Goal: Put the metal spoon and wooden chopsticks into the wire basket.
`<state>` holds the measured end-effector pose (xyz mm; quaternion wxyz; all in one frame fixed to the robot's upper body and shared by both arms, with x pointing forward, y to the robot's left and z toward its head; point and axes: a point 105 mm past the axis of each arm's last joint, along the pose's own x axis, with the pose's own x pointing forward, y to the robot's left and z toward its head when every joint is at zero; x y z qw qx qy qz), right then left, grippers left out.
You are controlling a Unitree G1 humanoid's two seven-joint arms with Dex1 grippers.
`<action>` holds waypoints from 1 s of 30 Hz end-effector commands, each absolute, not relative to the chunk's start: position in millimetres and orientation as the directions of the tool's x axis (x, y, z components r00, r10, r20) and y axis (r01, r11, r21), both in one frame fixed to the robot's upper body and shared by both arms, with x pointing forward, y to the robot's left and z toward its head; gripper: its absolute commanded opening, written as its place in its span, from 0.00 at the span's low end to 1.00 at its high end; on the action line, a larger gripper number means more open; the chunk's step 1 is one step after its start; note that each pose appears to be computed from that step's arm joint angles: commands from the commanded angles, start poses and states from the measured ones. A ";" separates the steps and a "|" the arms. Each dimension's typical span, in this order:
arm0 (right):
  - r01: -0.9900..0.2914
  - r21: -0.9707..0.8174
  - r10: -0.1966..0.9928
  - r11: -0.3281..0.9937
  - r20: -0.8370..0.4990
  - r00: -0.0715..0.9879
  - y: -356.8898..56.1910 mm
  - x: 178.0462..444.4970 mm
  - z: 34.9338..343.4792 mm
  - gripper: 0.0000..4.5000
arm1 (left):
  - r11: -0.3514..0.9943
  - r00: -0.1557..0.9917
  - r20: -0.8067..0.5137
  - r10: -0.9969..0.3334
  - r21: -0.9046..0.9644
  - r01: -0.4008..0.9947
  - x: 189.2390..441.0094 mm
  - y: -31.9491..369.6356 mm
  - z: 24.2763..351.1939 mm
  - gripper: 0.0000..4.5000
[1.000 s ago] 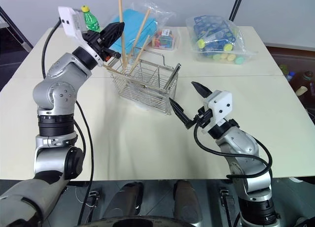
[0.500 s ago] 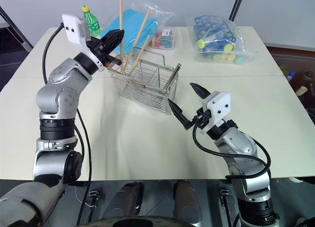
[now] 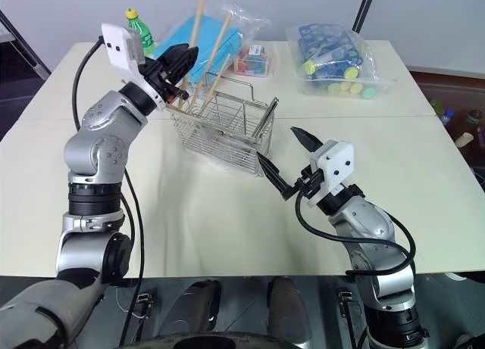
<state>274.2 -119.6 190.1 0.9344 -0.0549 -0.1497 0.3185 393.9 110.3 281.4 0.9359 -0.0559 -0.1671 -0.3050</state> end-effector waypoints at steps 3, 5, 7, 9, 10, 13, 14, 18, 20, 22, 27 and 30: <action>-0.581 -0.223 0.622 0.783 0.295 0.725 -116.4 269.0 203.5 1.00 | 0.809 0.747 0.373 -0.550 0.017 0.588 389.7 106.3 284.2 0.96; -0.581 -0.223 0.622 0.783 0.294 0.725 -116.5 268.8 203.4 1.00 | 0.809 0.746 0.375 -0.551 0.018 0.588 388.7 106.7 285.4 0.99; -0.582 -0.223 0.624 0.782 0.293 0.725 -116.6 269.0 203.2 1.00 | 0.809 0.744 0.382 -0.549 0.018 0.588 387.7 108.4 289.0 0.99; -0.583 -0.223 0.624 0.781 0.292 0.725 -116.7 269.3 203.0 1.00 | 0.814 0.745 0.389 -0.541 0.019 0.581 387.5 110.5 292.4 0.99; -0.584 -0.223 0.625 0.780 0.291 0.724 -116.8 269.4 202.6 1.00 | 0.815 0.744 0.396 -0.538 0.017 0.580 386.7 111.5 294.8 0.99; -0.588 -0.222 0.629 0.778 0.287 0.723 -116.6 269.8 201.6 1.00 | 0.813 0.739 0.411 -0.534 0.010 0.581 384.1 113.3 300.3 0.99; -0.590 -0.222 0.630 0.776 0.286 0.722 -116.3 269.8 201.3 1.00 | 0.813 0.738 0.416 -0.532 0.007 0.582 383.3 113.6 301.9 0.99; -0.595 -0.222 0.635 0.772 0.284 0.718 -115.7 270.8 201.0 1.00 | 0.817 0.735 0.428 -0.525 0.012 0.577 381.3 114.9 308.1 0.99; -0.597 -0.222 0.637 0.771 0.283 0.717 -115.7 271.2 200.7 1.00 | 0.819 0.732 0.438 -0.522 0.015 0.574 379.9 115.5 313.0 0.99; -0.599 -0.221 0.639 0.769 0.282 0.716 -115.5 271.6 200.4 1.00 | 0.818 0.725 0.449 -0.523 0.023 0.575 378.5 116.1 319.2 0.99; -0.605 -0.220 0.644 0.765 0.282 0.711 -113.9 272.2 200.3 1.00 | 0.812 0.700 0.479 -0.530 0.050 0.581 370.9 121.3 340.4 0.99; -0.611 -0.221 0.649 0.761 0.283 0.706 -113.0 272.2 200.8 1.00 | 0.825 0.705 0.486 -0.517 0.064 0.561 367.2 130.1 350.3 0.99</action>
